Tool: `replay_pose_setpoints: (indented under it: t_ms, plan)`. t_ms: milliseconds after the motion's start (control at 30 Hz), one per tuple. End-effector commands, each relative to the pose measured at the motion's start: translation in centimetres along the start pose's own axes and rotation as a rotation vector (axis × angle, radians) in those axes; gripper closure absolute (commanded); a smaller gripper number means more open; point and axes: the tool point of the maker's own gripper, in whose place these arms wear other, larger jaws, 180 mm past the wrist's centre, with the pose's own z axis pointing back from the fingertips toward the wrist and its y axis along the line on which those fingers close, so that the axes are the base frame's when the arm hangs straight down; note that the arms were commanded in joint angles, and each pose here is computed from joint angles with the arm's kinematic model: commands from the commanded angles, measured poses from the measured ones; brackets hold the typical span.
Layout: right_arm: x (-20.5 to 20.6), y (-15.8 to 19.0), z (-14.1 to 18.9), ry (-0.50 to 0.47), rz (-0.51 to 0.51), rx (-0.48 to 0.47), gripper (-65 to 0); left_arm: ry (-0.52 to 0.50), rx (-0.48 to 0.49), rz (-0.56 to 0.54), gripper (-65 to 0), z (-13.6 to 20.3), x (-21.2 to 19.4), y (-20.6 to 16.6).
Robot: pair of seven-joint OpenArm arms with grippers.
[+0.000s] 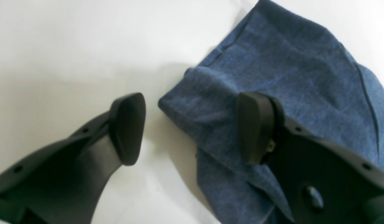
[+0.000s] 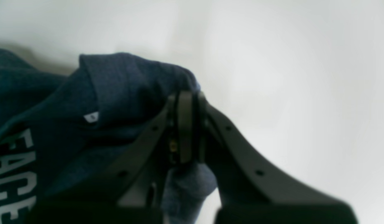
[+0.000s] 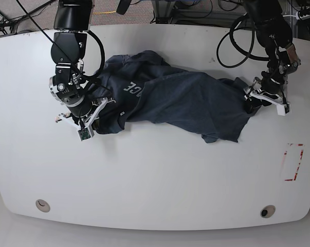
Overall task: Fold the T-shirt properly
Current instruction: 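Reach the left gripper to the opposite shirt edge and grasp it, then lift the shirt with both grippers, raising it off the table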
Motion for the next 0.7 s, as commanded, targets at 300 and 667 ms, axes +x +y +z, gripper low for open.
replay_pose_setpoints:
  t_ms: [300,667]
  plan:
    - [1.4,-0.4,0.4,-0.051,0.005,-0.009,0.0,-0.052,-0.025,-0.020,-42.6,0.0,2.0,-0.6]
    - [1.4,-0.4,0.4,-0.051,0.002,-0.011,0.0,0.030,-0.123,-0.035,-42.1,-1.7,-0.9,-1.4]
